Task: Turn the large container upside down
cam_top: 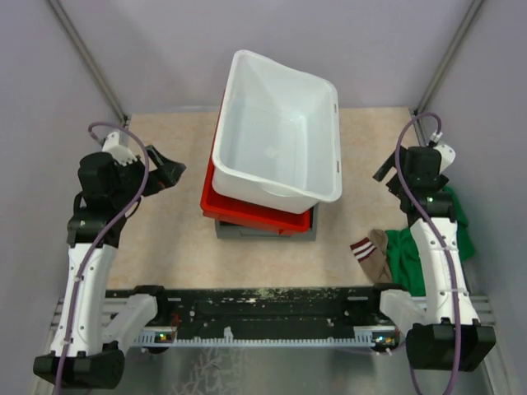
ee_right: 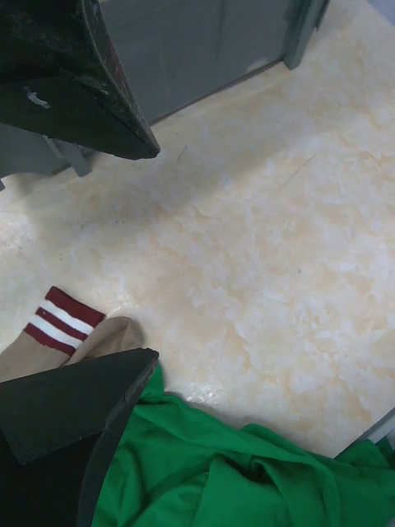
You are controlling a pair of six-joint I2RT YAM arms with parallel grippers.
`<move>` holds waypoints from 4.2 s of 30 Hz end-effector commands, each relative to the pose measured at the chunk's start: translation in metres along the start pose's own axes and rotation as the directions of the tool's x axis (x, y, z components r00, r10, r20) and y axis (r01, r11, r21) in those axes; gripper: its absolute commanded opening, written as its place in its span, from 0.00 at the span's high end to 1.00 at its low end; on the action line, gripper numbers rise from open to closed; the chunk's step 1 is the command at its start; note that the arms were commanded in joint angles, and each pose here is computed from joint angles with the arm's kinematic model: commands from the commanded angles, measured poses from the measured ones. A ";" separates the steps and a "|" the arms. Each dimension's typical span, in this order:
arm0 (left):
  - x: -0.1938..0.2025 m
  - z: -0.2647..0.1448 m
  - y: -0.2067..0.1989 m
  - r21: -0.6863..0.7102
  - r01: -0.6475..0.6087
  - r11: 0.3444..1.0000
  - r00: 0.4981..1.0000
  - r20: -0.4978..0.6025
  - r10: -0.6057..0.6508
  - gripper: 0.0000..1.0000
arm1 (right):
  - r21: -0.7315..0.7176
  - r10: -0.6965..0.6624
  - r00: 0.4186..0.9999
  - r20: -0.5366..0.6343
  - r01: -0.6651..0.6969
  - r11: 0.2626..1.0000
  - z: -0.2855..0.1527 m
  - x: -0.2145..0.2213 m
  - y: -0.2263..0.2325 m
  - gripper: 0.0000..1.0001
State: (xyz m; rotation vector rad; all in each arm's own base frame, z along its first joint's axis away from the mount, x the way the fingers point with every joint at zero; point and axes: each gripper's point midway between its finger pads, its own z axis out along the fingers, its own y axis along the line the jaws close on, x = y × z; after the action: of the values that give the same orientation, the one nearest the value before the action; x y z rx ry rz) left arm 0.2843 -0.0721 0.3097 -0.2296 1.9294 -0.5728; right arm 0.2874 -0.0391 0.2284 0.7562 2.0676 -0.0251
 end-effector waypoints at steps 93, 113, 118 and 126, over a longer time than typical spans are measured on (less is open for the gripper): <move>0.011 0.029 -0.233 0.342 -0.309 0.888 0.918 -0.136 0.372 0.00 | 0.117 -0.253 0.936 0.244 0.230 0.966 -0.086 -0.191 0.017 1.00; 0.043 0.036 -0.194 0.245 -0.286 0.926 0.918 -0.207 0.339 0.00 | -0.588 -0.359 0.933 0.012 0.297 0.752 -0.009 -0.049 0.187 1.00; 0.035 0.034 -0.178 0.181 -0.307 0.934 0.921 -0.192 0.340 0.00 | -0.695 -0.347 0.936 -0.061 0.210 0.688 -0.001 -0.002 0.253 1.00; 0.025 0.030 -0.153 0.100 -0.324 0.941 0.923 -0.186 0.338 0.00 | -0.718 -0.353 0.922 -0.159 0.137 0.682 0.020 0.045 0.303 1.00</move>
State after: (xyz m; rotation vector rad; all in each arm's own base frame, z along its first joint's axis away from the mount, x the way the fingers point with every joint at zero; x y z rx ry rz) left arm 0.2881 -0.2422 0.3561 0.2393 2.0745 -0.5036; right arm 0.4339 0.1756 0.2090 0.0382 2.3454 0.4787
